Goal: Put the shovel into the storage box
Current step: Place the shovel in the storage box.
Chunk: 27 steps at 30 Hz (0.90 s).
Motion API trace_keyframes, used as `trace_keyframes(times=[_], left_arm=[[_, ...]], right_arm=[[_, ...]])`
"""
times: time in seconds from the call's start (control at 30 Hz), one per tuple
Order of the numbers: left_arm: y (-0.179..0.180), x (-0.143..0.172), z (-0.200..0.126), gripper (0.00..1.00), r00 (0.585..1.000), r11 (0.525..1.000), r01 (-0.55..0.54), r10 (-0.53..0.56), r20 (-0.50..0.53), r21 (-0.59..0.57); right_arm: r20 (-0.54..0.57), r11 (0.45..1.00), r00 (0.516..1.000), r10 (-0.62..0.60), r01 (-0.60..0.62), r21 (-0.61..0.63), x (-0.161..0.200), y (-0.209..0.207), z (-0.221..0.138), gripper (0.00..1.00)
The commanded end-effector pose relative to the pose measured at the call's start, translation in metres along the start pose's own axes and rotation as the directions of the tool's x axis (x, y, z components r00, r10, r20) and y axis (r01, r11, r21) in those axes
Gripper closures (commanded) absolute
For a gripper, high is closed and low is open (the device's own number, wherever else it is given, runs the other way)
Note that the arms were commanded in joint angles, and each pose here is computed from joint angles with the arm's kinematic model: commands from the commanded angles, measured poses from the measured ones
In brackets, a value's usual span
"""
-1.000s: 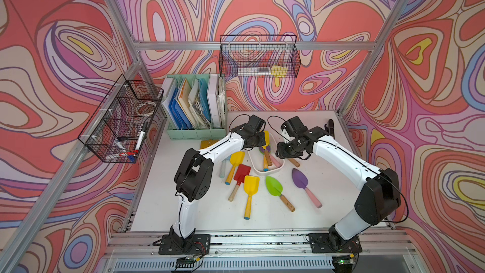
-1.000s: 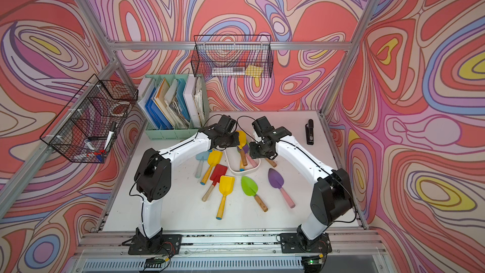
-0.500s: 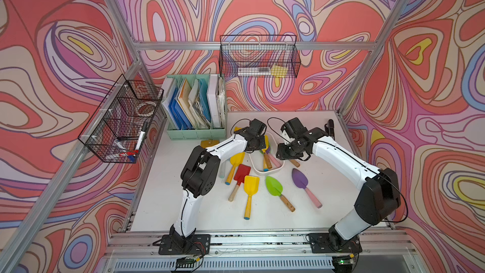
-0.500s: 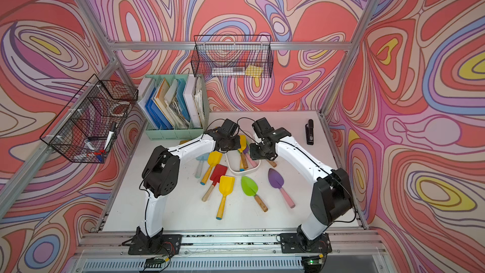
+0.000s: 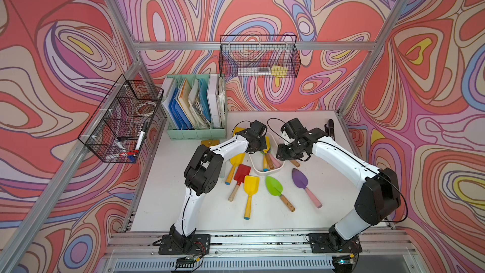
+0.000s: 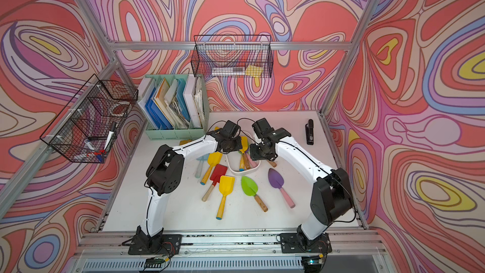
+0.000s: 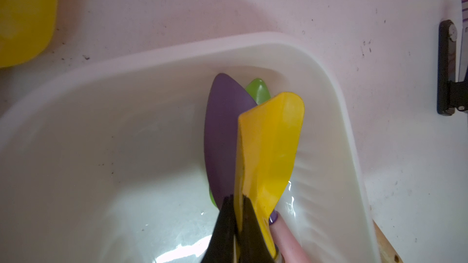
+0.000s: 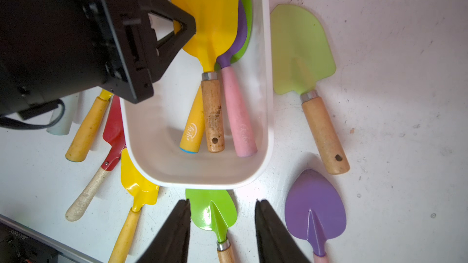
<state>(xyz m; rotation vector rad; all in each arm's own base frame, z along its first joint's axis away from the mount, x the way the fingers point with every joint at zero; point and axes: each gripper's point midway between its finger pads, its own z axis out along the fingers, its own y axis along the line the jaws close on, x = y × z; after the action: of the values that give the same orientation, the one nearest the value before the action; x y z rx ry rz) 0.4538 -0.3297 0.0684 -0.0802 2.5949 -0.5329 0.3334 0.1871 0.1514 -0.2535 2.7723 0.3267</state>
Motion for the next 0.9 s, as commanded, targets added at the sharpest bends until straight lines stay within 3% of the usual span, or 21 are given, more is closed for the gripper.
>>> trace_keyframes(times=[0.0, 0.4, 0.63, 0.87], left_arm=[[-0.0050, -0.0049, 0.0068, 1.00, 1.000, 1.000, 0.006, -0.006, 0.007, 0.021], [-0.0010, -0.0012, 0.0106, 0.88, 1.000, 1.000, -0.002, 0.002, -0.016, 0.000], [0.0004, -0.0015, 0.0104, 0.68, 1.000, 1.000, -0.003, 0.003, -0.021, -0.015], [-0.0015, -0.0048, 0.0052, 0.59, 1.000, 1.000, -0.012, 0.011, -0.017, -0.020]], right_arm=[[0.015, 1.000, 1.000, -0.013, 0.013, 0.002, 0.0012, 0.0010, -0.0042, 0.57], [0.012, 1.000, 1.000, -0.017, 0.017, -0.004, 0.0009, 0.0021, -0.0033, 0.57], [0.012, 1.000, 1.000, -0.021, 0.021, -0.003, -0.0004, 0.0026, -0.0031, 0.57], [0.014, 1.000, 1.000, -0.022, 0.022, -0.005, -0.0017, 0.0029, -0.0040, 0.57]])
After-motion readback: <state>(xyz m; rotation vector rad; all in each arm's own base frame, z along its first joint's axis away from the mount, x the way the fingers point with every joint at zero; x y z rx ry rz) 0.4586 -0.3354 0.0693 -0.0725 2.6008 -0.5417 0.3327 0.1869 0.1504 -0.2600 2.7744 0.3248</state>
